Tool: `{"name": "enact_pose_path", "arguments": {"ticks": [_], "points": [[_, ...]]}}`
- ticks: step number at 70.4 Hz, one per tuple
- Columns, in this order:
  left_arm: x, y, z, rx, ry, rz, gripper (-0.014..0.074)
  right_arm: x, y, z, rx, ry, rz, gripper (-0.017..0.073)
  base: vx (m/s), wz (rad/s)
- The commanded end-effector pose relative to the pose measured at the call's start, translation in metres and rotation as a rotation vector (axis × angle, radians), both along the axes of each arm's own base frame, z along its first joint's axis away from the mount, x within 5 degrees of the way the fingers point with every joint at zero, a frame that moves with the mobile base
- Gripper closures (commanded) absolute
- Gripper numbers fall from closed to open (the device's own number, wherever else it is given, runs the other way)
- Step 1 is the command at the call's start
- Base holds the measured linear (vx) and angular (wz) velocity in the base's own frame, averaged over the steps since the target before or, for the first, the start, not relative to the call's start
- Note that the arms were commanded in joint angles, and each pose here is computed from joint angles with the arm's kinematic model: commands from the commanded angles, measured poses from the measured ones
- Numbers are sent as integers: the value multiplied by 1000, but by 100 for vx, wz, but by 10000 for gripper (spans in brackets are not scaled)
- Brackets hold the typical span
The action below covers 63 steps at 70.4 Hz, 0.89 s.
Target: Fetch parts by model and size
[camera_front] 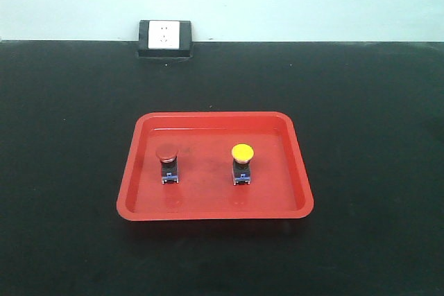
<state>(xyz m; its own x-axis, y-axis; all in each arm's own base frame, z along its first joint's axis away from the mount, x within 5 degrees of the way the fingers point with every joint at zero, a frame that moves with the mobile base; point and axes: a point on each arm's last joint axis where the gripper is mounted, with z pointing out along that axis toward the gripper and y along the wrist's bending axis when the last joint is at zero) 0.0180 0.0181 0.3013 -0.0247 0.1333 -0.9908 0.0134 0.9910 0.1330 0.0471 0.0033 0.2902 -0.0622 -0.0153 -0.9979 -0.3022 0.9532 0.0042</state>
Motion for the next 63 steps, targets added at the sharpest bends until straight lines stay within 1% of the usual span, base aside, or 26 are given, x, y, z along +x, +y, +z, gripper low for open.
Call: {"name": "enact_pose_path", "arguments": {"ticks": [1,11,28,63], "points": [[0,-4,14,-2,-103,-40,600,0,3,13,-17,-83,31,561,0,0],[0,-4,15,-1,-112,-44,600,1,2,14,-63,-107,16,561,0,0],[0,-3,12,0,-79,-30,600,1,2,14,-61,-106,17,561,0,0],[0,-3,12,0,-80,-30,600,1,2,14,-60,-105,17,561,0,0]]}}
